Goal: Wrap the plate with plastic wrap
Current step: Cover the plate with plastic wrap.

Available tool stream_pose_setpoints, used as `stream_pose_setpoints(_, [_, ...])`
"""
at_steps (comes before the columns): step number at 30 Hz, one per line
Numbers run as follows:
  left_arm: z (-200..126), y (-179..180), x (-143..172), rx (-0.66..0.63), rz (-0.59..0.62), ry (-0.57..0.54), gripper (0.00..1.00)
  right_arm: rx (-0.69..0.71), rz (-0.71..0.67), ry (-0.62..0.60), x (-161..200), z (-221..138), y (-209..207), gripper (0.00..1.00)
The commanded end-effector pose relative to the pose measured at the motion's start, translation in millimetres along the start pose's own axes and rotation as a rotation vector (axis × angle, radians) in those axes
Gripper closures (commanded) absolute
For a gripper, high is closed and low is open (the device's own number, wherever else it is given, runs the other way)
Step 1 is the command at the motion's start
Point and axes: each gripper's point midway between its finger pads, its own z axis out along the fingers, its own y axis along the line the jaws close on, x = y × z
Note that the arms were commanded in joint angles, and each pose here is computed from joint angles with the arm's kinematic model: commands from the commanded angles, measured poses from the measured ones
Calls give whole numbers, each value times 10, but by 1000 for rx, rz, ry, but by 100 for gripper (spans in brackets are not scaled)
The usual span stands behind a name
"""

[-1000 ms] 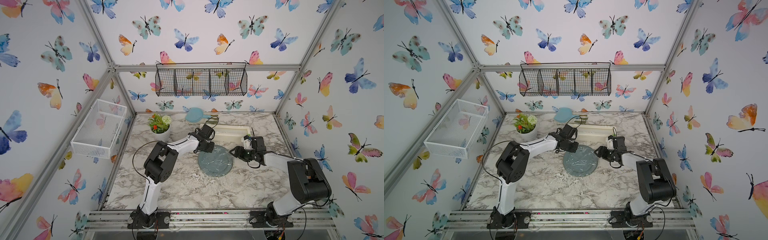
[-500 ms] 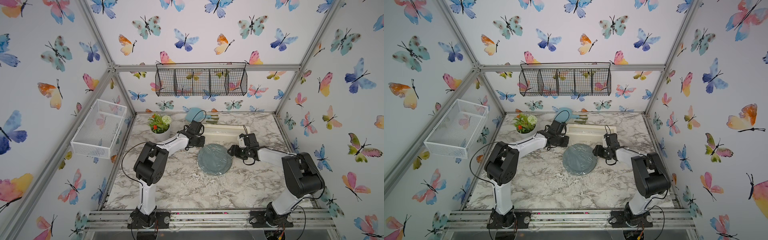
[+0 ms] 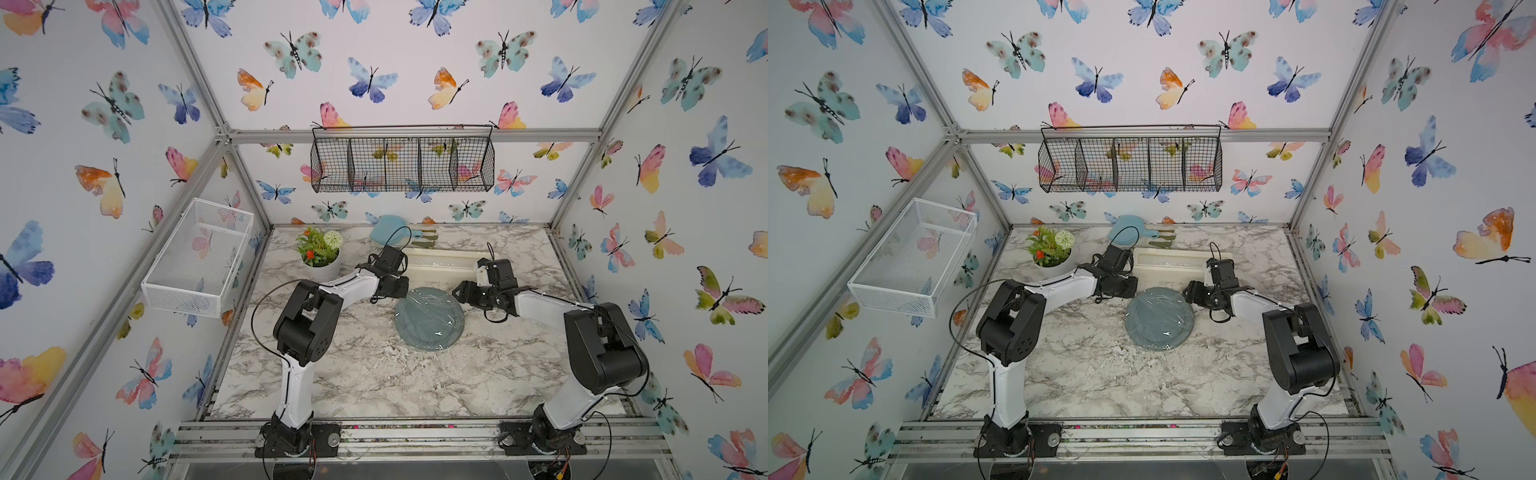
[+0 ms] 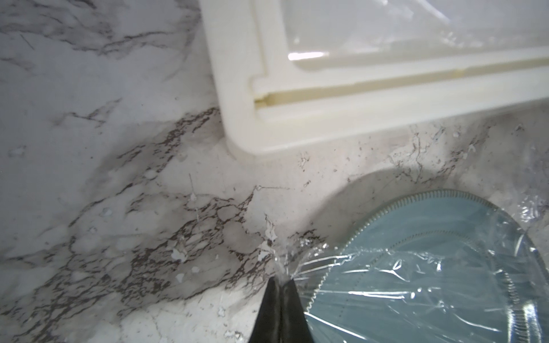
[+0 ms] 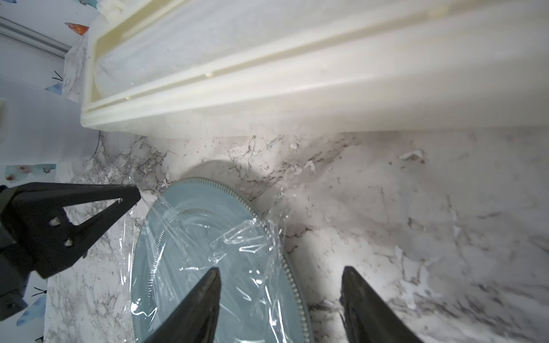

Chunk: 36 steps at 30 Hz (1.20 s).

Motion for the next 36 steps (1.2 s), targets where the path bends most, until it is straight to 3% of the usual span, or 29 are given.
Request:
stream_pose_setpoints(1, [60, 10, -10, 11, 2, 9, 94, -5, -15, 30, 35, 125, -29, 38])
stream_pose_setpoints(10, [68, 51, -2, 5, 5, 18, 94, 12, -21, 16, -86, 246, -59, 79])
stream_pose_setpoints(13, [55, 52, -11, 7, 3, 17, 94, 10, -24, 12, -124, 226, -30, 87])
stream_pose_setpoints(21, [58, 58, -12, 7, 6, 18, 94, 11, -37, 9, -186, 192, 9, 98])
stream_pose_setpoints(36, [194, 198, 98, -12, -12, 50, 95, 155, -74, 1, -192, 340, -305, 98])
